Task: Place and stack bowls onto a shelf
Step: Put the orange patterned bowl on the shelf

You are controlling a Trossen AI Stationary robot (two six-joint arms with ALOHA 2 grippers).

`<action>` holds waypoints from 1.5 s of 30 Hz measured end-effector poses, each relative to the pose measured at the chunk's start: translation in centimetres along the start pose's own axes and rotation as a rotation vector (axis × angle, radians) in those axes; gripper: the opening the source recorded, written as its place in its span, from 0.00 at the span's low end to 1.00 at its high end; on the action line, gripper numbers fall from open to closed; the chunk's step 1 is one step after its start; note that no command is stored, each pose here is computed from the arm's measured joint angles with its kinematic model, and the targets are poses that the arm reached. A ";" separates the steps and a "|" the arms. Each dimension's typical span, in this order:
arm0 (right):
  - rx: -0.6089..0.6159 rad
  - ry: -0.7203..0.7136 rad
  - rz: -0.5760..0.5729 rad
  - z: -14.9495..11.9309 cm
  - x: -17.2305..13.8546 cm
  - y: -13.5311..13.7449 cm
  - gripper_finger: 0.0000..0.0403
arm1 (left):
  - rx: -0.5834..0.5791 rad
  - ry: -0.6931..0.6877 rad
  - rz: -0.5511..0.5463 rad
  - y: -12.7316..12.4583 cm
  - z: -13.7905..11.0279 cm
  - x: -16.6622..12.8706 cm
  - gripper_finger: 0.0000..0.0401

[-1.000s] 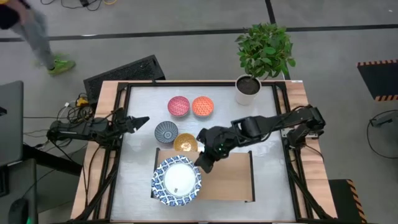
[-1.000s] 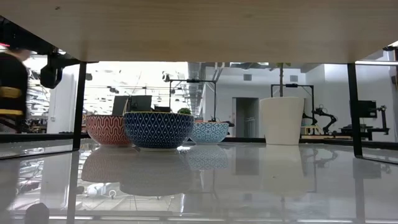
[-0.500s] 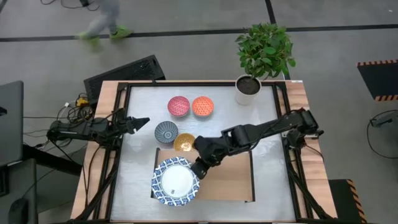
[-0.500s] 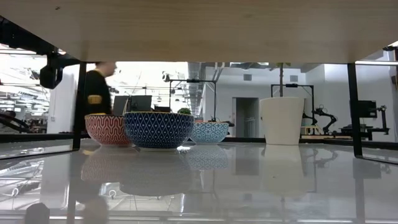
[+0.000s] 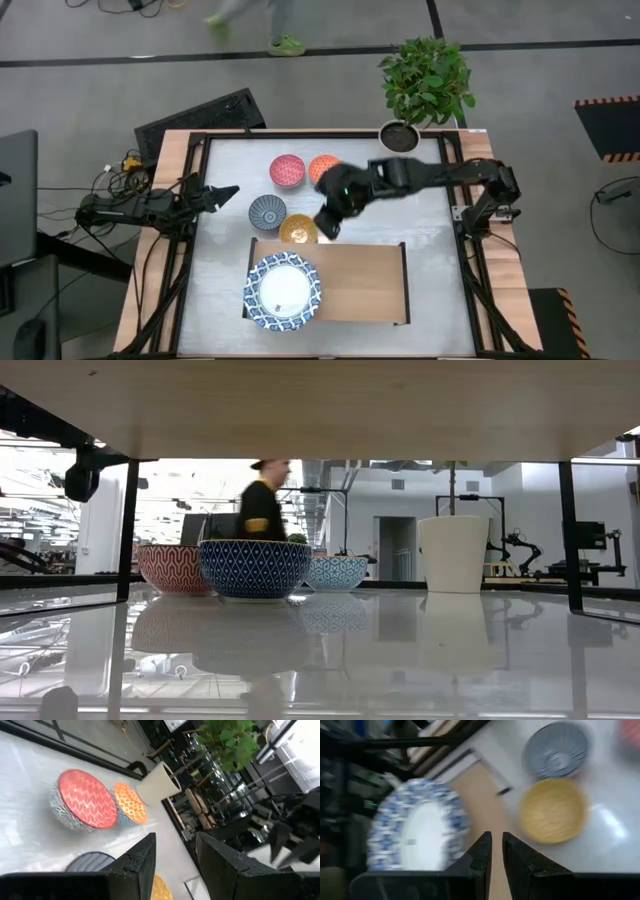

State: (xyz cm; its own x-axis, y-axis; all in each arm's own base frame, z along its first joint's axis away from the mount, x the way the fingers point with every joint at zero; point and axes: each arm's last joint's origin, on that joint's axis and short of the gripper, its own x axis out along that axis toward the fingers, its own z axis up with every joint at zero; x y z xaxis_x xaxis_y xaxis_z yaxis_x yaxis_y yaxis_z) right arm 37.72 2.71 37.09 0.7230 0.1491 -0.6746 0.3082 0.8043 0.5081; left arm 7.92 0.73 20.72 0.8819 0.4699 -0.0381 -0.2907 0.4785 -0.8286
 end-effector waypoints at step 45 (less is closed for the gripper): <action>-0.510 0.483 -0.540 1.7 15.1 -21.1 0.17 | 0.159 -0.116 0.168 0.8 -0.1 0.2 0.32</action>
State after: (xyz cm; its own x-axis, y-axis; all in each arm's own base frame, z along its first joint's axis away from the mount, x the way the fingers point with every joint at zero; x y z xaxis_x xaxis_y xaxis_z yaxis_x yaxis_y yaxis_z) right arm 43.22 -13.01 17.08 0.1831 -0.1908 -0.9644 0.1351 0.9766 -0.1676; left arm 7.93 1.17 20.04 0.7708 0.6299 -0.0960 -0.4921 0.4928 -0.7176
